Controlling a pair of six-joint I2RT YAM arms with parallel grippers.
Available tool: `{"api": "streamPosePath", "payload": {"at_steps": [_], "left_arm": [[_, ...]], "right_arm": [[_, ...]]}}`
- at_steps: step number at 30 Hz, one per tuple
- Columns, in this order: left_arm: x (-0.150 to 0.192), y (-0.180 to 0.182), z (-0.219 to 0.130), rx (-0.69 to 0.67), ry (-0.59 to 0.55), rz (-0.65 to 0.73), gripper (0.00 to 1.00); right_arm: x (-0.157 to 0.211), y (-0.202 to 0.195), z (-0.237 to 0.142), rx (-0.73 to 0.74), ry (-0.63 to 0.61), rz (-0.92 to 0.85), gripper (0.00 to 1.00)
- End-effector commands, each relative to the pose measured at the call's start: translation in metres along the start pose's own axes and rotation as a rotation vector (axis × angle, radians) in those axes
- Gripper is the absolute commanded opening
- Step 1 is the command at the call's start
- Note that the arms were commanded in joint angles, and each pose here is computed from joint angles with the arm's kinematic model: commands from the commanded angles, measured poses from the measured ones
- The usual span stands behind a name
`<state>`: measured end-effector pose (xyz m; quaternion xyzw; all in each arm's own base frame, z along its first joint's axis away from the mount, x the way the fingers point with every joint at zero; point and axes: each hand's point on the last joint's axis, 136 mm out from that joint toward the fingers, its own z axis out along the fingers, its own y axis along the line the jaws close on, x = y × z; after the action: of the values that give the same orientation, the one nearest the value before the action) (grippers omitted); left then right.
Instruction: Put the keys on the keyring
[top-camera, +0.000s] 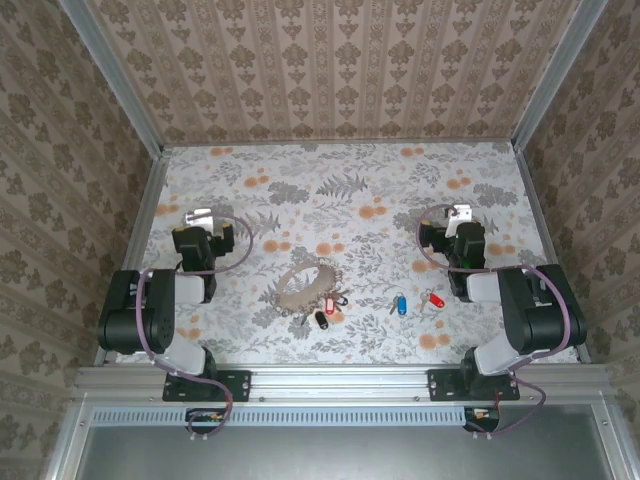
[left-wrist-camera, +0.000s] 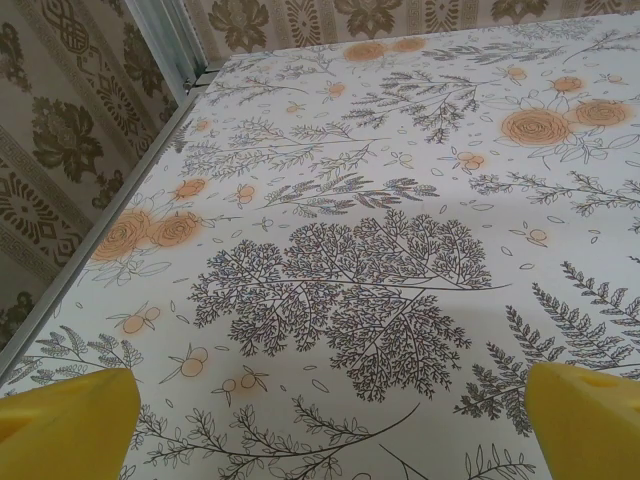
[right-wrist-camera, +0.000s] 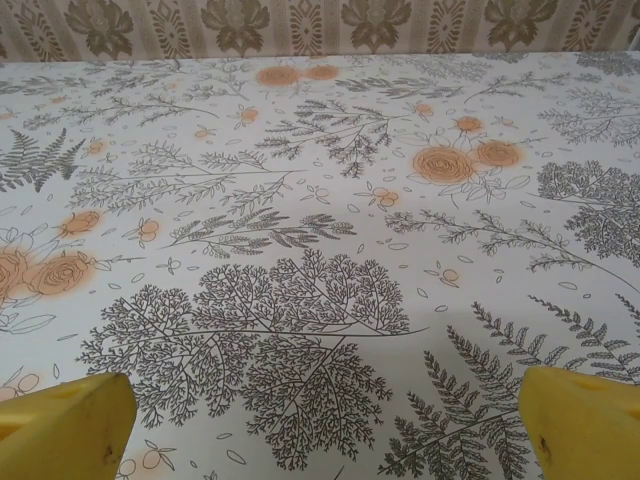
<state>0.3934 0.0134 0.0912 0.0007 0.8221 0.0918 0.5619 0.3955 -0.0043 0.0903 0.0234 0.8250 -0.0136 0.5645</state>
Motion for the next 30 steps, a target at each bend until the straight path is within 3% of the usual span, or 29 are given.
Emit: {"api": "streamPosePath", "payload": {"at_steps": [1, 22, 30], "left_arm": [[-0.006, 0.001, 0.0, -0.013, -0.025, -0.022, 1.0], [-0.005, 0.002, 0.0, -0.009, -0.022, -0.026, 1.0], [-0.011, -0.01, -0.009, 0.057, -0.07, 0.002, 1.0]], "right_arm": [[-0.009, 0.003, 0.002, -0.021, -0.016, 0.001, 1.0], [-0.008, 0.003, 0.001, -0.034, -0.019, 0.009, 1.0], [-0.011, 0.013, -0.008, -0.066, -0.053, -0.031, 1.0]]}}
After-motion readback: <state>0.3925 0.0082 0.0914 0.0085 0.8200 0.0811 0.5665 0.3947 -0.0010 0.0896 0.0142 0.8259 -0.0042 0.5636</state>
